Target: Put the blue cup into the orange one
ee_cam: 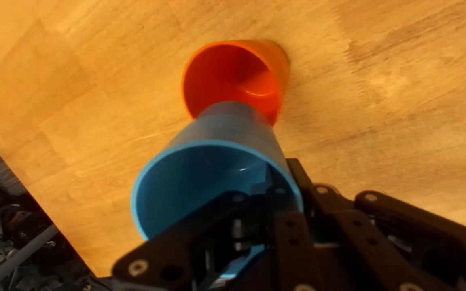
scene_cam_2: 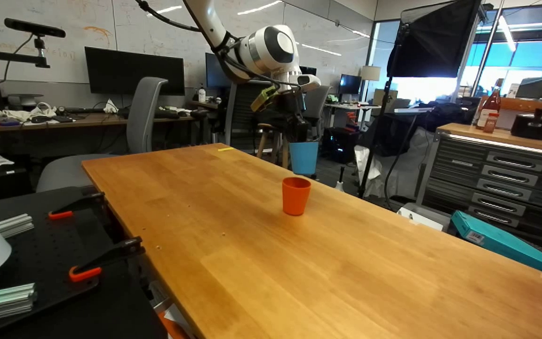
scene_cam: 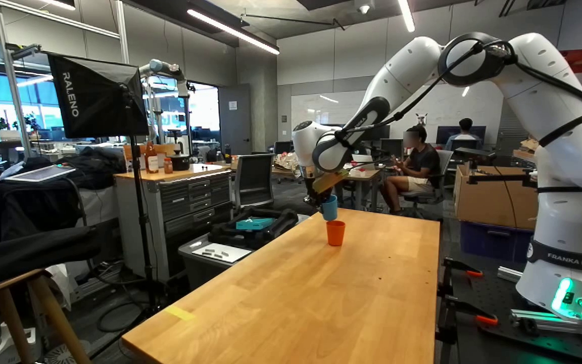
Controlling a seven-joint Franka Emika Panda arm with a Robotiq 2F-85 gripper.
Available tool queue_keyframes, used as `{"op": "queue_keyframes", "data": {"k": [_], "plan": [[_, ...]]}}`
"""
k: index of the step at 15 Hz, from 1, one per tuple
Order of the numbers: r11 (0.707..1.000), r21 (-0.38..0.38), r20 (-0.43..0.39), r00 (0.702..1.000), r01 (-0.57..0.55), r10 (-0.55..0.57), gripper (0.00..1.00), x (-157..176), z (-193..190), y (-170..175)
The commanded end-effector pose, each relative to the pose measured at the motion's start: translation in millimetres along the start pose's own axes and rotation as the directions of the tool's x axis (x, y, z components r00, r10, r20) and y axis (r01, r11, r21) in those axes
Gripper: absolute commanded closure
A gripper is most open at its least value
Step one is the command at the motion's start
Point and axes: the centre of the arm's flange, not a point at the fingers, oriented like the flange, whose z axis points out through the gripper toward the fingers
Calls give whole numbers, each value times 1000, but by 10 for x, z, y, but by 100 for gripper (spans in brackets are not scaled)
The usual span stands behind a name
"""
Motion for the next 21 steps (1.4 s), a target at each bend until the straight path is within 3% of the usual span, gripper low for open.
{"op": "queue_keyframes", "data": {"k": [1, 11, 12, 13, 21], "plan": [[1000, -23, 27, 1000, 15, -15, 99, 60, 88, 47], [999, 3, 58, 997, 47, -47, 99, -89, 196, -111], [999, 3, 59, 997, 46, -46, 79, -78, 206, -101], [999, 0, 64, 997, 40, -40, 68, -65, 211, -89], [999, 34, 84, 996, -31, 28, 9, 77, 174, 63]]}}
